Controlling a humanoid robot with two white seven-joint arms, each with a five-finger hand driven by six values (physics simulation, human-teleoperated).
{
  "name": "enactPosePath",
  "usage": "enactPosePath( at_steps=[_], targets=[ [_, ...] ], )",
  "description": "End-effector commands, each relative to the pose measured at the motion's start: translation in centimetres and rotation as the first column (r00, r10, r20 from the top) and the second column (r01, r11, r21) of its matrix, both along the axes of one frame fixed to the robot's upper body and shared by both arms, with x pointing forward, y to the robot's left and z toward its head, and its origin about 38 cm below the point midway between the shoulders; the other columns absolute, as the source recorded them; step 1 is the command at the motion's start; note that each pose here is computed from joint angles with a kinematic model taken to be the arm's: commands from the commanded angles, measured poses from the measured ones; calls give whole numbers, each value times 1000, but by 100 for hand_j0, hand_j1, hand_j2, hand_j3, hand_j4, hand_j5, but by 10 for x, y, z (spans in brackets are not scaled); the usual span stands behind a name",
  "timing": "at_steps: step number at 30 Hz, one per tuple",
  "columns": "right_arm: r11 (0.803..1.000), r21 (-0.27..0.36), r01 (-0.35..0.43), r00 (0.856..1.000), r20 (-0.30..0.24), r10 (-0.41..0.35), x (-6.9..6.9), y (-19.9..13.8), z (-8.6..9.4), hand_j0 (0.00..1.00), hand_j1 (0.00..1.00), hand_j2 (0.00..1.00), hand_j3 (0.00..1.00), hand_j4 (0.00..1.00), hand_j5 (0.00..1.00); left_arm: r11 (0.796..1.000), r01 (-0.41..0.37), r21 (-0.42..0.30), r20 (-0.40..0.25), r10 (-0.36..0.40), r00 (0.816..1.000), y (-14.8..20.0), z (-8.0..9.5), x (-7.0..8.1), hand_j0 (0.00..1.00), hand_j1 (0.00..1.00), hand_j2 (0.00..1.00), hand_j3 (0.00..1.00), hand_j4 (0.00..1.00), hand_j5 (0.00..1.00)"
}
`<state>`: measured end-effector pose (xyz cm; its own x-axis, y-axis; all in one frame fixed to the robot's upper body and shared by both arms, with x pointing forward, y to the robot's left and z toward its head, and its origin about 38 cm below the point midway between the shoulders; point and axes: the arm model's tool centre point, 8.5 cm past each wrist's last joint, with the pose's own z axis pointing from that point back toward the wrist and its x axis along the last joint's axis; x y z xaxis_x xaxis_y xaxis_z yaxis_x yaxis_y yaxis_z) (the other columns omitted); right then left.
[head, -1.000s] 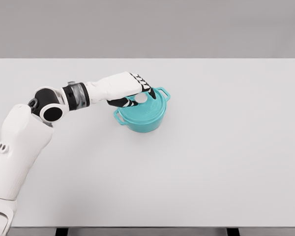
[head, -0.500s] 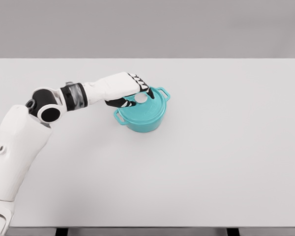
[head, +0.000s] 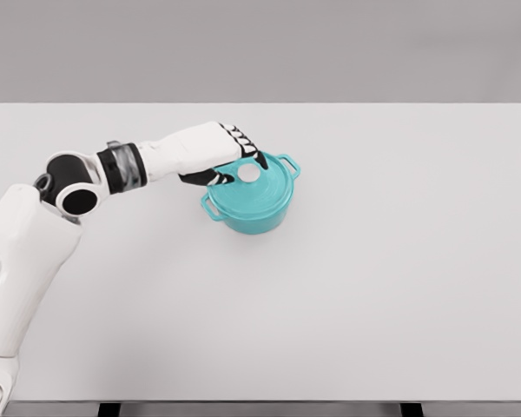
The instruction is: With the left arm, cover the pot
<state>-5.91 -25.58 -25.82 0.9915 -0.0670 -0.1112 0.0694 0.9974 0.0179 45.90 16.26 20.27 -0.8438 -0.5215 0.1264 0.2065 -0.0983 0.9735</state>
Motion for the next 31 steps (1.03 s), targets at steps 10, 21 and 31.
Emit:
enactPosePath(
  at_steps=[10,21,31],
  targets=[
    [1000,0,-1,1000,0,1,0,0,0,100,100,100,100,100,100,1000,21,-20,90,-19,996,42,40,-29,71,71,71,71,71,71],
    [1000,0,-1,1000,0,1,0,0,0,100,100,100,100,100,100,973,-215,-79,117,223,968,183,68,-88,100,100,100,100,100,100],
    [1000,0,-1,1000,0,1,0,0,0,100,100,100,100,100,100,974,-218,-67,103,224,969,183,62,-88,100,100,100,100,100,100]
  ],
)
